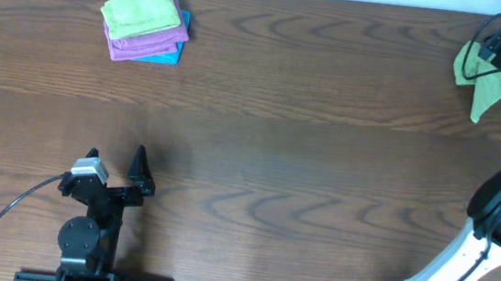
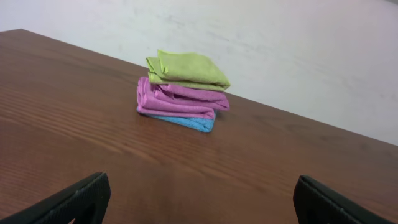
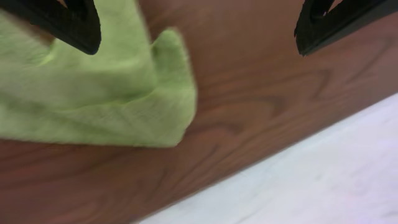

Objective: Fold the cloth
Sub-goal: 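Reach the right gripper forward to the crumpled green cloth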

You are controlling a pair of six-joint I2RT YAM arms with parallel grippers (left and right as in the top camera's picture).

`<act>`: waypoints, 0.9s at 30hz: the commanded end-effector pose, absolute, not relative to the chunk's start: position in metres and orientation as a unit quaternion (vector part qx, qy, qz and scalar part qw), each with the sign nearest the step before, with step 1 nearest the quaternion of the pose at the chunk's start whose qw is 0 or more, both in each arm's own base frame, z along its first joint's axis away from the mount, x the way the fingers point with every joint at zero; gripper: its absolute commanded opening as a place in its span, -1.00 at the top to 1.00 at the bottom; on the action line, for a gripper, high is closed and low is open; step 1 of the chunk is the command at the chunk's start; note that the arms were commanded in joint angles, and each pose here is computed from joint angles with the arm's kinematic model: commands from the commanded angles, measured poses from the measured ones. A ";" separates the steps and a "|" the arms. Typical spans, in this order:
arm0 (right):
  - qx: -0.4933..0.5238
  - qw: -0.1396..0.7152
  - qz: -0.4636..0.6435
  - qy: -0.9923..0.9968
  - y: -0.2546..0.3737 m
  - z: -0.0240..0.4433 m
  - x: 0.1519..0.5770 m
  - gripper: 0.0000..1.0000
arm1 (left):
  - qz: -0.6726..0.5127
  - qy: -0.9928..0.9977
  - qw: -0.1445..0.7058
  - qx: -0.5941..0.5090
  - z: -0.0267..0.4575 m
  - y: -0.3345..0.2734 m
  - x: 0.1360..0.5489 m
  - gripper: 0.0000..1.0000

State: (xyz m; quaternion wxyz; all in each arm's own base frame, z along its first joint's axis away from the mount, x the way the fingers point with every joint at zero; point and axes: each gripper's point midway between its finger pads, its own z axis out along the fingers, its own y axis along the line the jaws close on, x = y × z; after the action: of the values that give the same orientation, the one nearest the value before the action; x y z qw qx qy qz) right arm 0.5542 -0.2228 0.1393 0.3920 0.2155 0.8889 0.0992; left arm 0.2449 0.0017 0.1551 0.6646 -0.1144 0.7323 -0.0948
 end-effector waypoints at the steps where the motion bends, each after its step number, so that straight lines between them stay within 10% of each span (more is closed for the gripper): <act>1: 0.212 0.394 0.138 0.884 -0.213 0.148 0.556 -0.99 | -0.082 0.752 0.643 -0.118 0.136 0.004 0.244 -0.90; 19: 0.235 0.294 0.148 0.915 -0.199 0.115 0.518 -0.98 | -0.082 0.752 0.643 -0.118 0.136 0.004 0.244 -0.91; 24: 0.245 0.202 0.066 0.946 -0.209 0.087 0.477 -0.36 | -0.082 0.752 0.643 -0.118 0.136 0.004 0.244 -0.90; 27: 0.256 0.162 0.015 0.953 -0.218 0.081 0.457 -0.39 | -0.082 0.752 0.643 -0.118 0.136 0.004 0.244 -0.91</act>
State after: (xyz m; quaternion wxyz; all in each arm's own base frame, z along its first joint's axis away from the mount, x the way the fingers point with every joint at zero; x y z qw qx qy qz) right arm 0.4678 -0.1982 0.0806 0.1787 0.2585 0.9450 0.0909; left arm 0.2449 0.0017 0.1551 0.6646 -0.1144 0.7323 -0.0948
